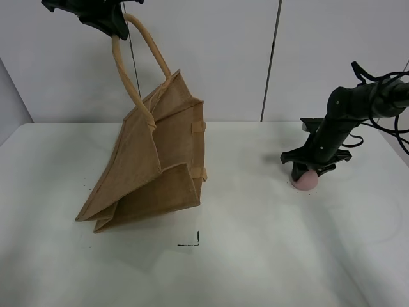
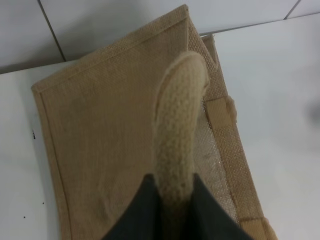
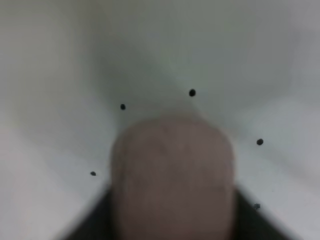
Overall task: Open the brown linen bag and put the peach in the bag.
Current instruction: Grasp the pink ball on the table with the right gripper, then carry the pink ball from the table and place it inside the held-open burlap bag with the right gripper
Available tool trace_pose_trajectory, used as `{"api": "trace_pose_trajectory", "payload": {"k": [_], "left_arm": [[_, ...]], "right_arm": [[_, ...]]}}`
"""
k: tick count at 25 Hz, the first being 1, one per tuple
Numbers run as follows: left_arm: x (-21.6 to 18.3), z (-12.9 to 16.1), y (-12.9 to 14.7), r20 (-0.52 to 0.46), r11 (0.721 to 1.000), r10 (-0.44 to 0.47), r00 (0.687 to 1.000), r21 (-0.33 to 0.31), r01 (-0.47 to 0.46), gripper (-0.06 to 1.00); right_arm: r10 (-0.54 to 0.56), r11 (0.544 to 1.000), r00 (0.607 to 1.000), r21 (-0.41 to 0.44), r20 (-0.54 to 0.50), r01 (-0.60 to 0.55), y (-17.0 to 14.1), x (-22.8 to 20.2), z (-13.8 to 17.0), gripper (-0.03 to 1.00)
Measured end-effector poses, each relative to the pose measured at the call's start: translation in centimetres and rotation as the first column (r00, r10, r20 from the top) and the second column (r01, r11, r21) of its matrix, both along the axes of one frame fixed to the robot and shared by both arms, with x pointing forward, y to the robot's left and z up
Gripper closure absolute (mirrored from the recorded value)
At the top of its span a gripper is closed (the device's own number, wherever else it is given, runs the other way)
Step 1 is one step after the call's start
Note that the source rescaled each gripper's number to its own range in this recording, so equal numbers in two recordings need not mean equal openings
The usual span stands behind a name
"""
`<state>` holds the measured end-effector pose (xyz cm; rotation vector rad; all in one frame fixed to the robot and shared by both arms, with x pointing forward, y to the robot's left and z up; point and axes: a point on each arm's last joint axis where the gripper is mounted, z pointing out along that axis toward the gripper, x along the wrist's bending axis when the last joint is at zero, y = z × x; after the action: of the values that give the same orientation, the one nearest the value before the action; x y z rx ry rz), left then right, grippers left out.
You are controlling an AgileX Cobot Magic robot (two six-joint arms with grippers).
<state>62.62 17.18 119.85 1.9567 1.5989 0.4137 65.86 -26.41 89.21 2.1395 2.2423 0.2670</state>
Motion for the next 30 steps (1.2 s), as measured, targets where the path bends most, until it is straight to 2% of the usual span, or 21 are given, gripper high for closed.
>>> {"api": "trace_pose_trajectory", "payload": {"k": [1, 2, 3, 6, 10, 14, 18, 24, 30], "left_arm": [[0.0, 0.0, 0.0, 0.0, 1.0, 0.0, 1.0, 0.0, 0.0, 0.94], [0.0, 0.0, 0.0, 0.0, 1.0, 0.0, 1.0, 0.0, 0.0, 0.94], [0.0, 0.0, 0.0, 0.0, 1.0, 0.0, 1.0, 0.0, 0.0, 0.94], [0.0, 0.0, 0.0, 0.0, 1.0, 0.0, 1.0, 0.0, 0.0, 0.94], [0.0, 0.0, 0.0, 0.0, 1.0, 0.0, 1.0, 0.0, 0.0, 0.94], [-0.3, 0.5, 0.1, 0.011, 1.0, 0.0, 1.0, -0.003, 0.0, 0.94], [-0.9, 1.2, 0.3, 0.029, 1.0, 0.001, 1.0, -0.007, -0.001, 0.94], [-0.9, 1.3, 0.3, 0.031, 1.0, 0.001, 1.0, -0.007, -0.001, 0.94], [-0.9, 1.3, 0.3, 0.031, 1.0, 0.001, 1.0, -0.007, -0.001, 0.94]], "right_arm": [[0.0, 1.0, 1.0, 0.002, -0.005, 0.0, 0.0, 0.1, 0.2, 0.81], [0.001, 1.0, 1.0, 0.007, 0.0, -0.001, 0.1, 0.3, 0.5, 0.91], [0.005, 1.0, 1.0, 0.016, 0.0, -0.005, 0.2, 0.5, 1.0, 0.96], [0.033, 0.996, 0.999, 0.077, 0.018, -0.035, 0.8, 1.4, 2.9, 0.97], [0.085, 0.973, 0.986, 0.2, 0.146, -0.113, 2.6, 2.8, 8.4, 0.97], [0.148, 0.941, 0.941, 0.249, 0.304, -0.229, 6.0, 3.2, 14.1, 0.97], [0.218, 0.887, 0.887, 0.298, 0.407, -0.354, 10.6, 2.7, 17.2, 0.97], [0.312, 0.792, 0.795, 0.321, 0.52, -0.52, 17.5, 1.2, 17.5, 0.97], [0.389, 0.734, 0.765, 0.329, 0.513, -0.594, 21.8, 1.3, 12.9, 0.97]]}}
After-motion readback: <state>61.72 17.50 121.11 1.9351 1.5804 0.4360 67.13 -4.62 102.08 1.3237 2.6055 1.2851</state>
